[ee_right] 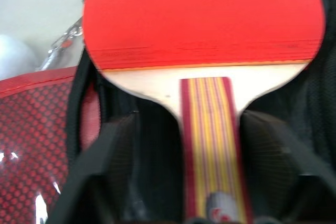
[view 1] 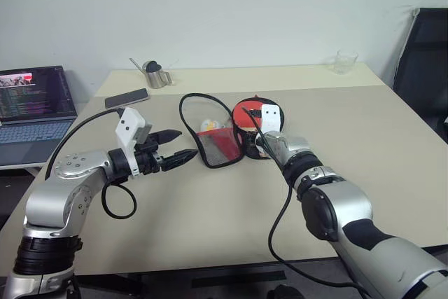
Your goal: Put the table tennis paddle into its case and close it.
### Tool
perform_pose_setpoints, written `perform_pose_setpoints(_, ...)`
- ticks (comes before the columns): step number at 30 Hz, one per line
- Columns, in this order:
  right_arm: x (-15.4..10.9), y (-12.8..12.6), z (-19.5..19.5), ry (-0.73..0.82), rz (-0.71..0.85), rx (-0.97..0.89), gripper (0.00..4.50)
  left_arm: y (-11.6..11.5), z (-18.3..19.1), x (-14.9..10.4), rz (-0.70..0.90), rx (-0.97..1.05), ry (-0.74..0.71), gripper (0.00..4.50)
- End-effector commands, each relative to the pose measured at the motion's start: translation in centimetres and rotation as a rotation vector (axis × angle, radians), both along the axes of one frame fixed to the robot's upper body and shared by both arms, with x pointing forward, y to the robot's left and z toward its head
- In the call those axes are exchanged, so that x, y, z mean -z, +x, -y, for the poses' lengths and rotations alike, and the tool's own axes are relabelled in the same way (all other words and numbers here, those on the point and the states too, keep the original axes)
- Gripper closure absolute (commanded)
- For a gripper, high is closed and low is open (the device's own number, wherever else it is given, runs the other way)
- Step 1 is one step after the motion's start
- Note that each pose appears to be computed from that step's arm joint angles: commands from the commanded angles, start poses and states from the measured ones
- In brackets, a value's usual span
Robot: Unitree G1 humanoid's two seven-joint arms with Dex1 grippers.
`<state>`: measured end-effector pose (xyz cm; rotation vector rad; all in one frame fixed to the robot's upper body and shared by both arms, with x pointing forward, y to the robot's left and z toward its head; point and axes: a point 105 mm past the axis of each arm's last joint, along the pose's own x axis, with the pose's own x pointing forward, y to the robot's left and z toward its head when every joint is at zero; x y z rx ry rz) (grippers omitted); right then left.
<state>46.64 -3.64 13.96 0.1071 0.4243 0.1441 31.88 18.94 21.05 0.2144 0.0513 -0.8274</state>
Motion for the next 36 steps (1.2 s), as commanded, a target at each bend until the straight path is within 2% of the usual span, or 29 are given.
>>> perform_pose_setpoints(1, -2.0, 0.5, -0.3, 0.013, 0.073, 0.006, 0.02, -0.5, 0.2, -1.5, 0.053, 0.009, -0.001, 0.56)
perform_pose_setpoints(6, -2.6, 0.7, -0.1, 0.014, 0.100, 0.019, 0.02, -0.4, 0.2, -1.5, 0.053, 0.004, -0.002, 0.56)
perform_pose_setpoints(10, -4.7, 1.1, 0.3, 0.020, 0.135, -0.022, 0.02, 0.2, -0.4, -1.4, 0.046, -0.039, -0.010, 0.56)
perform_pose_setpoints(15, -8.6, 0.7, 2.7, -0.027, 0.224, -0.134, 0.02, 1.4, -2.0, -0.9, 0.030, -0.132, -0.041, 0.56)
perform_pose_setpoints(17, -9.6, -0.7, 2.9, 0.071, 0.287, -0.267, 0.02, 2.0, -2.4, -0.4, 0.019, -0.163, -0.038, 0.56)
perform_pose_setpoints(19, -10.6, -2.7, 4.1, 0.094, 0.378, -0.415, 0.02, 2.4, -2.4, -0.2, 0.012, -0.174, -0.049, 0.56)
perform_pose_setpoints(20, -10.4, -3.7, 5.1, 0.099, 0.369, -0.481, 0.02, 2.6, -2.2, -0.2, 0.011, -0.169, -0.055, 0.56)
perform_pose_setpoints(26, -9.6, -7.1, 11.3, -0.037, 0.336, -0.697, 0.02, 3.5, -0.6, 0.2, -0.023, -0.119, -0.075, 0.56)
perform_pose_setpoints(31, -10.2, -10.7, 11.1, -0.050, 0.337, -0.961, 0.02, 4.5, -2.9, 1.4, -0.060, -0.221, -0.060, 0.56)
perform_pose_setpoints(36, -10.6, -10.7, 10.7, -0.069, 0.361, -1.007, 0.02, 3.9, -3.9, 1.1, -0.047, -0.255, -0.054, 0.56)
